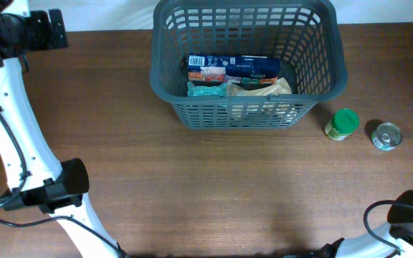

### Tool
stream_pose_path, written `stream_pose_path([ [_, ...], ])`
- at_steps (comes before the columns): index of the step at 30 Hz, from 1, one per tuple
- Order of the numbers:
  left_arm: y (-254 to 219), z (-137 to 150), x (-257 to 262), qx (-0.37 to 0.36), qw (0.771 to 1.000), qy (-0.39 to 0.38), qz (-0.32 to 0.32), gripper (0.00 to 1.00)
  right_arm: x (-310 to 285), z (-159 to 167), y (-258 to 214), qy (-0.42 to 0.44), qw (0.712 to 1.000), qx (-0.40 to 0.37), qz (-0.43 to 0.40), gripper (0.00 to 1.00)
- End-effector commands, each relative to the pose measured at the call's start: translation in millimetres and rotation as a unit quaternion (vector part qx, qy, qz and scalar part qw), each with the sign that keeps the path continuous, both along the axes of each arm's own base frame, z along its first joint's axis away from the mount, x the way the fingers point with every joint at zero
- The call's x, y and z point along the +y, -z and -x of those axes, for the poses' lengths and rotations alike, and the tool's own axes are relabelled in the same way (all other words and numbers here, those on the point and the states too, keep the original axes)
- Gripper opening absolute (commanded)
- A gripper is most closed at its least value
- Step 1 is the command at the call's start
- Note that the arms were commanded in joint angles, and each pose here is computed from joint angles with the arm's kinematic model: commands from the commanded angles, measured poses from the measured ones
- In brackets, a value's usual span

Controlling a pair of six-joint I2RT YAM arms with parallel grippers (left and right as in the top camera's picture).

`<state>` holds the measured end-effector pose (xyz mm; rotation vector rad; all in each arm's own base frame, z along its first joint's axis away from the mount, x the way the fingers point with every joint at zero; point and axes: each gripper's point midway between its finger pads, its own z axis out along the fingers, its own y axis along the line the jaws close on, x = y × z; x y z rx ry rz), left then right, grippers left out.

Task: Pack container
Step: 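Move the right gripper to the tuna can and grasp it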

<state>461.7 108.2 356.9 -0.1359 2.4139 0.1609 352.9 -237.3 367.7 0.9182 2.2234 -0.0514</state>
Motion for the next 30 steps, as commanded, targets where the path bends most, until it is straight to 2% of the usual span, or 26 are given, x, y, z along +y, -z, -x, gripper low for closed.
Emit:
stream_pose_path([
  [1,19,3,-1,0.032,0.999,-0.005,0.015,0.99,-21,-2,56,0.029,0.996,0.077,-0.018,0.88],
  [4,20,4,-2,0.035,0.999,-0.005,0.015,0.99,-32,-12,129,0.038,0.988,0.138,-0.058,0.88],
  [8,20,4,-1,0.035,0.999,-0.005,0.015,0.99,-33,-13,205,0.077,0.973,0.181,-0.118,0.89],
  [11,20,4,-1,0.035,0.999,-0.005,0.015,0.99,-27,-6,263,0.106,0.959,0.211,-0.157,0.98],
  [14,20,4,-1,0.035,0.999,-0.005,0.015,0.99,-18,-4,297,0.099,0.955,0.221,-0.171,0.99],
  [30,20,4,-1,0.035,0.999,-0.005,0.015,0.99,-12,3,342,0.104,0.955,0.224,-0.164,0.99],
])
